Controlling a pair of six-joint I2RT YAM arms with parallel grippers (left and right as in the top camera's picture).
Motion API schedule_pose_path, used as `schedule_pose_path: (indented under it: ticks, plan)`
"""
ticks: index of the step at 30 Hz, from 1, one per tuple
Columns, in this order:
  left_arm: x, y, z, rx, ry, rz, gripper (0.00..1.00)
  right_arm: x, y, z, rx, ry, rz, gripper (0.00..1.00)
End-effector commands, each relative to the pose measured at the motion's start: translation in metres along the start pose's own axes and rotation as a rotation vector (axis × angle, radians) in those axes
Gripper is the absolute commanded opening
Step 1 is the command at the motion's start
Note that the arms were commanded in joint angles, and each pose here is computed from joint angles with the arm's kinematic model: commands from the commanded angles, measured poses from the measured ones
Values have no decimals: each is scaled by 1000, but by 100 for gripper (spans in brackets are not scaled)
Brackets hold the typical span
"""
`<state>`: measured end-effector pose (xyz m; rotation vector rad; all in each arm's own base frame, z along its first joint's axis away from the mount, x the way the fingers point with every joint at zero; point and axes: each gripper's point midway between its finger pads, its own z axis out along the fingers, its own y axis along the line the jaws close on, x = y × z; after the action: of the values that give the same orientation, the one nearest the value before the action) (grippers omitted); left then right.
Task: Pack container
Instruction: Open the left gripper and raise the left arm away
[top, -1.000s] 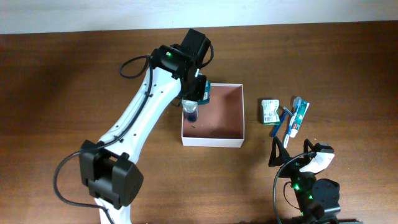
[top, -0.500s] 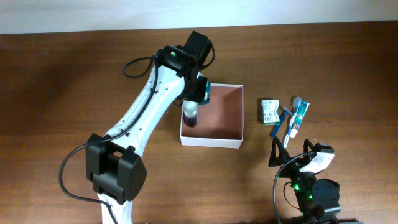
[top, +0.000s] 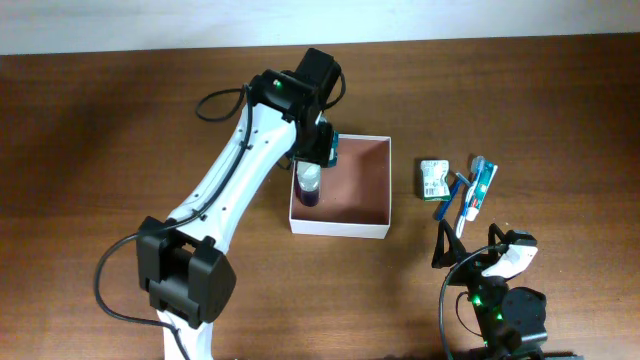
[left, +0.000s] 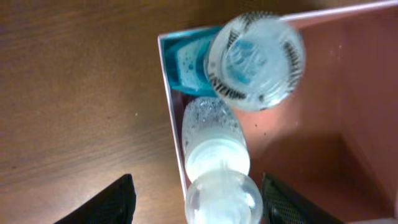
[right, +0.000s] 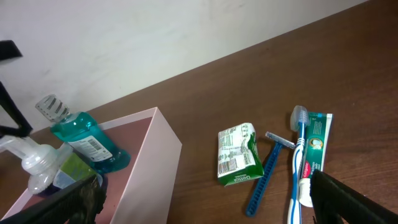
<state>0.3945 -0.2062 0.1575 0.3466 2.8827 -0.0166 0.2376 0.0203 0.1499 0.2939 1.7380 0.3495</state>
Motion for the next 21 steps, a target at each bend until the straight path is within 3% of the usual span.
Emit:
schedule_pose_path:
  ticks: [1, 6, 11, 13, 14, 21]
  plan:
    - [-17, 0, -35, 14, -99, 18, 64, 0, -4, 0, 18, -7, 3, 98]
    - [-28, 9, -63, 23, -177, 3, 65, 0, -4, 0, 18, -7, 3, 98]
    - [-35, 74, -73, -52, -202, -124, 72, 0, -4, 0, 18, -7, 3, 98]
    - [-31, 115, -72, -129, -184, -196, 95, 0, -4, 0, 18, -7, 3, 98]
    - [-28, 129, -72, -148, -175, -222, 99, 0, -4, 0, 18, -7, 3, 98]
    - [-9, 209, -73, -222, -128, -390, 99, 0, -4, 0, 18, -7, 3, 99]
